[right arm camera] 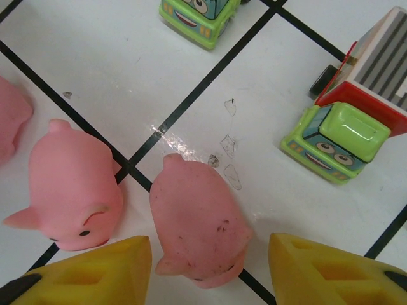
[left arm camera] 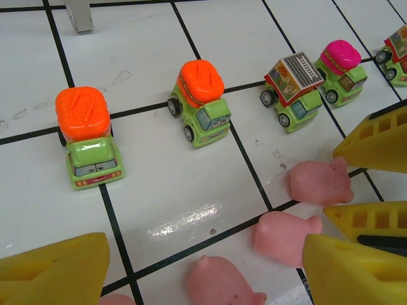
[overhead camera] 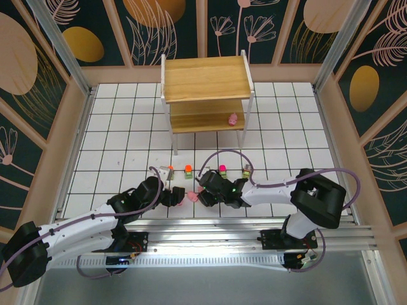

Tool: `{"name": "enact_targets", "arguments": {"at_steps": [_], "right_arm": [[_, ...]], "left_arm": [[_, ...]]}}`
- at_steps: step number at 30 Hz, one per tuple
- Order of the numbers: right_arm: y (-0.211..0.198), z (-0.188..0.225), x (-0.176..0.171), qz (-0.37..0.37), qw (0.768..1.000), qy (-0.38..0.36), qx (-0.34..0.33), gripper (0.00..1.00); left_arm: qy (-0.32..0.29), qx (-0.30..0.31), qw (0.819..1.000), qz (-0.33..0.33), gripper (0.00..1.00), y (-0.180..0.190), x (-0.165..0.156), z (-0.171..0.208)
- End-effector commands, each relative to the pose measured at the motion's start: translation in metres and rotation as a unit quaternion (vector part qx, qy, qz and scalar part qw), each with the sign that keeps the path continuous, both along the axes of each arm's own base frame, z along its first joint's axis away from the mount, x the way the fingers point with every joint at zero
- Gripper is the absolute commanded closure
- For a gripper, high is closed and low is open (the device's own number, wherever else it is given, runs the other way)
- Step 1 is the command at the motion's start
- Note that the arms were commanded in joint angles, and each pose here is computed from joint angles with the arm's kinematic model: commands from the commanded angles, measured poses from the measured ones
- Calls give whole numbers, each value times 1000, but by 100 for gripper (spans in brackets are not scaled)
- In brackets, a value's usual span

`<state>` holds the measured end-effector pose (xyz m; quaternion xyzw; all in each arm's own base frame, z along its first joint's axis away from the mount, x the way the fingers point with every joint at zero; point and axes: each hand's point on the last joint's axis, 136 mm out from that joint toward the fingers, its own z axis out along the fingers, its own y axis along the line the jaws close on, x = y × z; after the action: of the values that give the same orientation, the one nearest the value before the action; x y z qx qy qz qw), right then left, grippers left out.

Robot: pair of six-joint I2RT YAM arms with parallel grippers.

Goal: Place and organize the plastic toys onto the shelf

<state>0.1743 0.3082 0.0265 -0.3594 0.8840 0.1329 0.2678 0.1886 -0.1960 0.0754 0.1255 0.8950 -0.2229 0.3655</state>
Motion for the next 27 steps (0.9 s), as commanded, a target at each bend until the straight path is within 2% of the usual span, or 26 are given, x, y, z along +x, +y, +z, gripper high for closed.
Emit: {"name": "enact_targets", "arguments": {"at_steps": [1,6,19,27], "right_arm": [[13,7,6,5,1000,-9,14,49],[12,4,7,5,1000,-12,10,52],[12,5,5,4,1000,-17,5,73],[15,41,3,-16,999,-35,31,72]], "left_arm": [[-8,-2,1000,3,21,0,2,1],[-8,-2,1000,3,21,0,2,2],[-8,-3,1000,3,21,0,2,2],[-9,-2,1000,3,21,0,2,2]]}}
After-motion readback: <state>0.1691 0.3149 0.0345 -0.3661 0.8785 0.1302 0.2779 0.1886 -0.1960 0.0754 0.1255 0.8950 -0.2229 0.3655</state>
